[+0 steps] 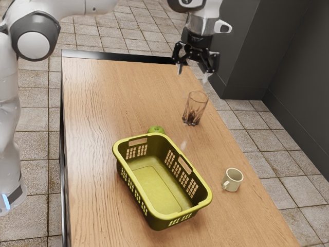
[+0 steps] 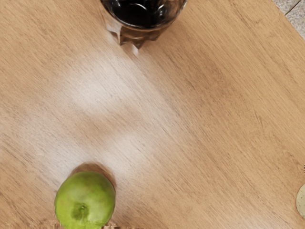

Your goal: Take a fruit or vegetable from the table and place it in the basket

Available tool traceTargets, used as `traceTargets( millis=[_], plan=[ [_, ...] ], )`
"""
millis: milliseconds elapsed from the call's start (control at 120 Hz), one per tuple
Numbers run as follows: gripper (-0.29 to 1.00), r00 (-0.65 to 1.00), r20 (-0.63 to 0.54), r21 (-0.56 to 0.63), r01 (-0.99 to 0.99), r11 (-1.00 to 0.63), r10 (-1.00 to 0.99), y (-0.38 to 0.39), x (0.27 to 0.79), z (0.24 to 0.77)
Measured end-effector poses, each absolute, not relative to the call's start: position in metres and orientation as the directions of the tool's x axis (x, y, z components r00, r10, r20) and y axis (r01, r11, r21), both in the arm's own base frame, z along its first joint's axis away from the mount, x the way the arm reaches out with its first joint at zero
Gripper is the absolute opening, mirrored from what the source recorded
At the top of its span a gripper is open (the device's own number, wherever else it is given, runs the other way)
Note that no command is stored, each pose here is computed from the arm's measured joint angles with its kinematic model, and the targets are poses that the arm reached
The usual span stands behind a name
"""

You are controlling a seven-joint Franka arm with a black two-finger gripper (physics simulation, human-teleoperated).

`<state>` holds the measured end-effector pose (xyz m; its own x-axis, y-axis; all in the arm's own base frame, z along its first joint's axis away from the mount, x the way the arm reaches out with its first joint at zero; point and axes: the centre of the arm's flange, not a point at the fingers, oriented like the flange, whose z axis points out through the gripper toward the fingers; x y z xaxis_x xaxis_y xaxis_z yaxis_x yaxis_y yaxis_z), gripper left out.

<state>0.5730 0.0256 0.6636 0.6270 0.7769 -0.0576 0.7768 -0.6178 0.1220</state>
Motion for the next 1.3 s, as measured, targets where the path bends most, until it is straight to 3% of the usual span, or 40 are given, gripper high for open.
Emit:
traceTargets(
  millis=[258,367,475,542,633,758,875,983,1108,1217,1300],
  plan=[
    [0.70,0.206,-0.147,0.115,0.975,-0.191,0.967,-0.007,0.558,0.688],
    [0.70,0.118,-0.195,0.104,0.990,-0.099,0.974,-0.026,0.552,0.695],
    [0.70,0.072,-0.229,0.049,0.997,-0.062,0.971,-0.027,0.567,0.669],
    [0.70,-0.002,-0.240,-0.007,1.000,0.000,0.971,0.015,0.576,0.635],
    [0.70,-0.164,-0.255,-0.071,0.986,0.151,0.953,0.100,0.540,0.577],
    [0.70,-0.308,-0.255,-0.033,0.950,0.310,0.917,0.199,0.508,0.552],
    [0.70,-0.203,-0.246,0.017,0.977,0.213,0.948,0.184,0.516,0.546],
    [0.70,0.083,-0.243,0.045,0.996,-0.074,0.967,0.065,0.544,0.540],
    [0.70,0.340,-0.239,0.078,0.940,-0.331,0.910,-0.047,0.542,0.531],
    [0.70,0.308,-0.222,0.123,0.950,-0.287,0.925,0.004,0.544,0.534],
    [0.70,0.231,-0.231,0.109,0.972,-0.210,0.945,0.058,0.521,0.508]
  ],
)
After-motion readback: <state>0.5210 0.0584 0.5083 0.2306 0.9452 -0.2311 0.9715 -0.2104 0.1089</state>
